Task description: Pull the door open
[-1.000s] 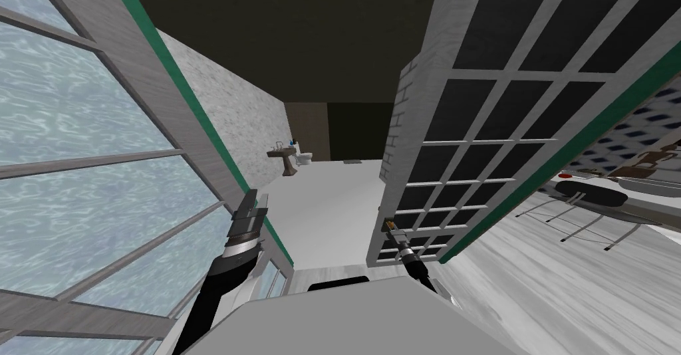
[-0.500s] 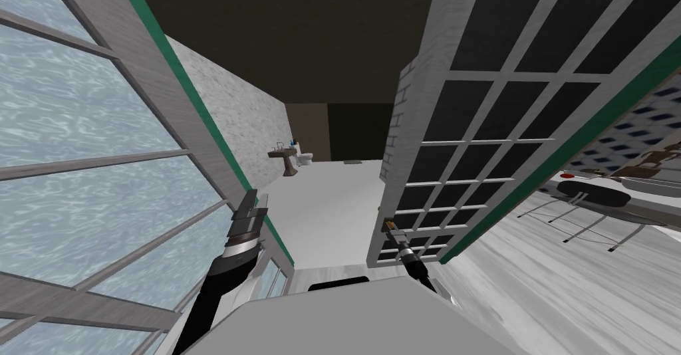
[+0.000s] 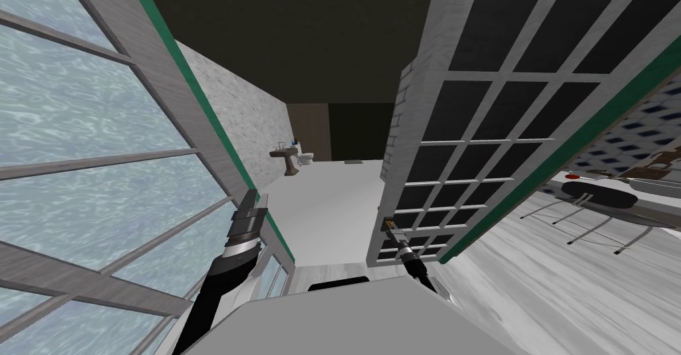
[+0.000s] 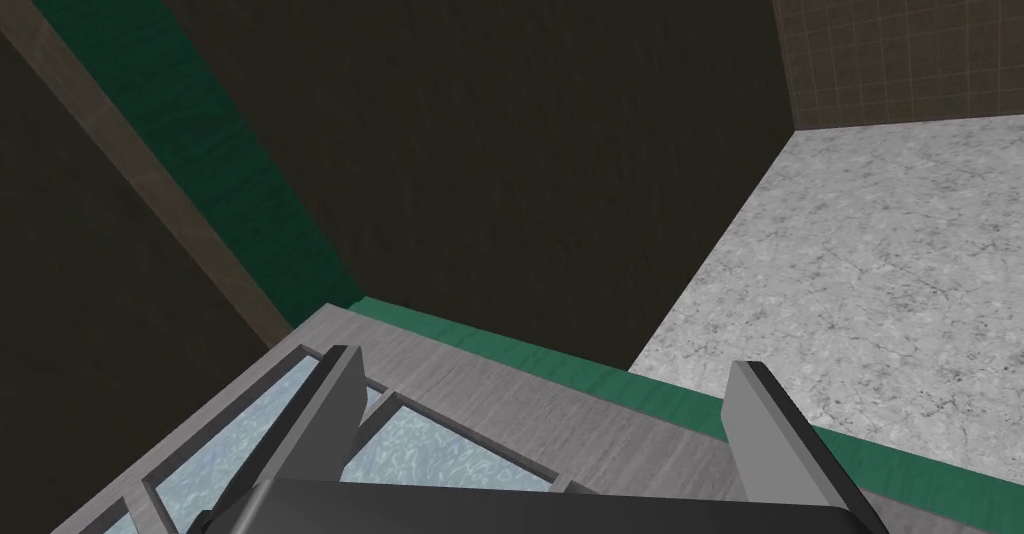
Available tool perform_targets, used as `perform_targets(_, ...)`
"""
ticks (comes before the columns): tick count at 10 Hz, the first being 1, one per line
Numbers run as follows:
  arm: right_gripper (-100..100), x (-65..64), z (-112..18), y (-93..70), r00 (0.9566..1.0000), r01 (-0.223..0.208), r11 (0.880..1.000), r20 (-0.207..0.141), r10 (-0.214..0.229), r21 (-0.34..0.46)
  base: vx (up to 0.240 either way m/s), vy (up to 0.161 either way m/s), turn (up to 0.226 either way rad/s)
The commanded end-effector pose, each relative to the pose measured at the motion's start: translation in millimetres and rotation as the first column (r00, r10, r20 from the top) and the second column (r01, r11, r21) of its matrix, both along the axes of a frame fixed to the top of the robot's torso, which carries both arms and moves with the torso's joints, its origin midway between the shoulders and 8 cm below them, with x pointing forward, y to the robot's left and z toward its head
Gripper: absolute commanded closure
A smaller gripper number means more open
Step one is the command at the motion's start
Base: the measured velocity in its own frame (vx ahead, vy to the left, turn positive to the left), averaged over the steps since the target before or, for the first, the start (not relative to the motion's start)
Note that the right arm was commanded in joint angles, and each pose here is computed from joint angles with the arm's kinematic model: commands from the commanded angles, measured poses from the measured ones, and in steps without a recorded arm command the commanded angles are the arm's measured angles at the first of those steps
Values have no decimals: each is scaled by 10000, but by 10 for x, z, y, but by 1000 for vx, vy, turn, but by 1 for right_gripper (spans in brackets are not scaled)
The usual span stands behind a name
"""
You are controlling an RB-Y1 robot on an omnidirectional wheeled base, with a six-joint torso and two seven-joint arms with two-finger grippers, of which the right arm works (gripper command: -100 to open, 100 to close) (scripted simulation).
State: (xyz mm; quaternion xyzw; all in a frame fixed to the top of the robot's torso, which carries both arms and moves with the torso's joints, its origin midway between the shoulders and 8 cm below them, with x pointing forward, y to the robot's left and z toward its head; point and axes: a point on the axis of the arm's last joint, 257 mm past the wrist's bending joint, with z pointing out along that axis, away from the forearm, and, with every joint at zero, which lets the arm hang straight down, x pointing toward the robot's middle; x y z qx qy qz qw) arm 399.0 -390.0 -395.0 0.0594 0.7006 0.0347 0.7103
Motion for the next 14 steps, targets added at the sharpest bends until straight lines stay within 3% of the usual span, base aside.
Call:
perform_targets(1,100,5,-10,37,10000,-40,9989,24,39,470,-36,-11,24)
perform_targets(7,100,50,8,69,9999,-97,9802,149,69,1976,-33,-10,17)
perform_targets(11,100,84,20,94,9997,-159,9471,247,84,3207,-36,-18,30)
perform_targets(14,100,110,29,113,9995,-213,9112,318,90,4114,-37,-11,23)
